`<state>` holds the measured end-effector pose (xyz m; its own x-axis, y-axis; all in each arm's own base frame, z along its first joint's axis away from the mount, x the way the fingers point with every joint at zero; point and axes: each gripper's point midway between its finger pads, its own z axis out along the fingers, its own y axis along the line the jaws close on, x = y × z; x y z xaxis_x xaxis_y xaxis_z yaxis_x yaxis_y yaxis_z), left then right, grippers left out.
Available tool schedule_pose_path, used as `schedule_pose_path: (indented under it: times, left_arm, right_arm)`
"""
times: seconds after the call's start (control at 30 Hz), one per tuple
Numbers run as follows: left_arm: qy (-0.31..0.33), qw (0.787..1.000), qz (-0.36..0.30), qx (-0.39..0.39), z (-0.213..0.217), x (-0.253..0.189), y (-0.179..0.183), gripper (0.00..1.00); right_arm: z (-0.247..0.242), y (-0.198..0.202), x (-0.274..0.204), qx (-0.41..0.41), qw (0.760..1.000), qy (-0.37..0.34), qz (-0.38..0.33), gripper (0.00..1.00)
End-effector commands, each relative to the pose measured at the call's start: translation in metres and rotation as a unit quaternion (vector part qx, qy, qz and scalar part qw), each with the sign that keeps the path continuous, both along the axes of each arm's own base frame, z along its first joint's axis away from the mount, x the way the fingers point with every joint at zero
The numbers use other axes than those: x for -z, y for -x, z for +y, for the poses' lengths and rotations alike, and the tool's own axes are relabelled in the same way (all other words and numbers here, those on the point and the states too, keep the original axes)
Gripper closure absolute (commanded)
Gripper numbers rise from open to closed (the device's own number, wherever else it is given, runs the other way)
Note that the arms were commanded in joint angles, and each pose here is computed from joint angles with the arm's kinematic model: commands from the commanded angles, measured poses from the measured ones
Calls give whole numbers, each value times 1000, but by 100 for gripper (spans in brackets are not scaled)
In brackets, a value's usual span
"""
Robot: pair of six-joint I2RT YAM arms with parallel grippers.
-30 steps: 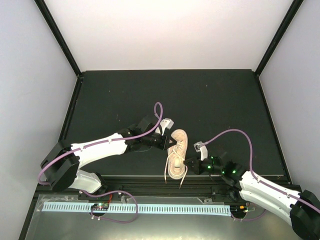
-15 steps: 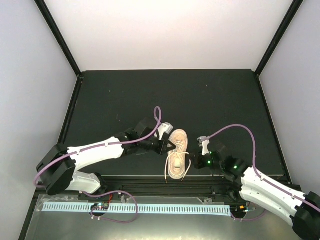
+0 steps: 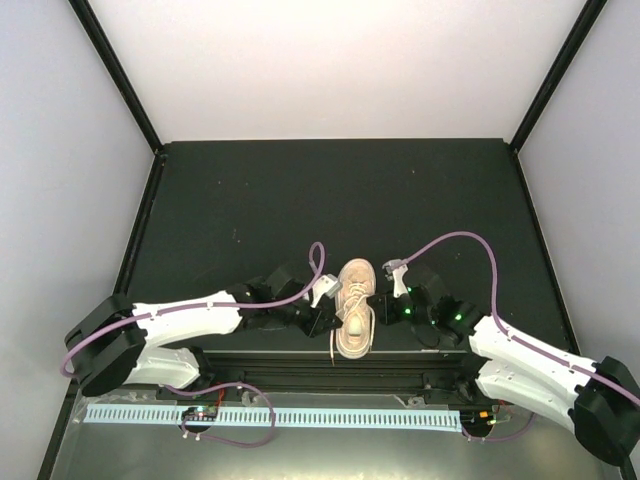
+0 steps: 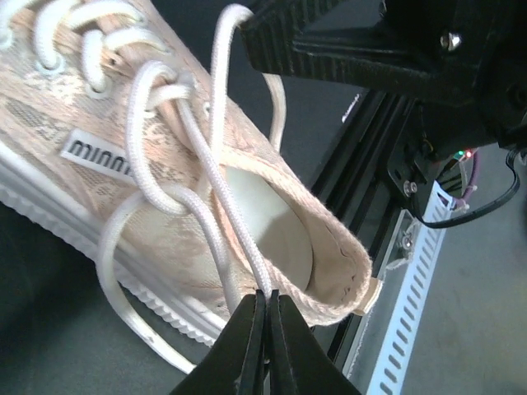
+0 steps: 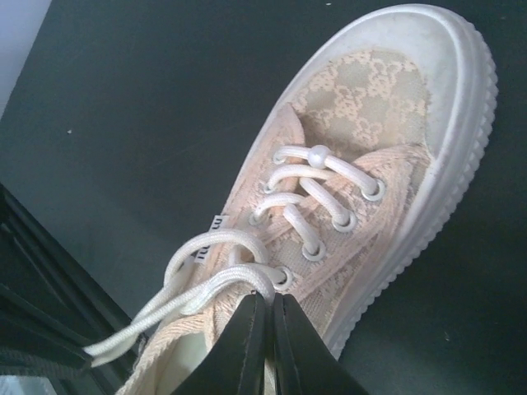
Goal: Tie the shoes
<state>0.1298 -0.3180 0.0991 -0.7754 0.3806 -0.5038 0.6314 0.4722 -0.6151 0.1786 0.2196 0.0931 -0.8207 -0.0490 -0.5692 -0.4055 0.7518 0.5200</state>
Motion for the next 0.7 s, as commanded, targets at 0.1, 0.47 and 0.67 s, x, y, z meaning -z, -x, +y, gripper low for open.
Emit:
schedule_pose_path:
  times: [0.1, 0.47, 0.67]
  left_arm:
    - [5, 1000, -15, 9, 1, -6, 9, 84]
    - [-6, 996, -43, -77, 27, -29, -11, 57]
    - [-7, 994, -21, -110, 11, -35, -42, 62]
  right_arm:
    - [10, -1, -11, -23, 999, -23, -17, 93]
    - [5, 5, -3, -26, 999, -19, -11, 93]
    - [4, 7, 2, -27, 999, -16, -6, 93]
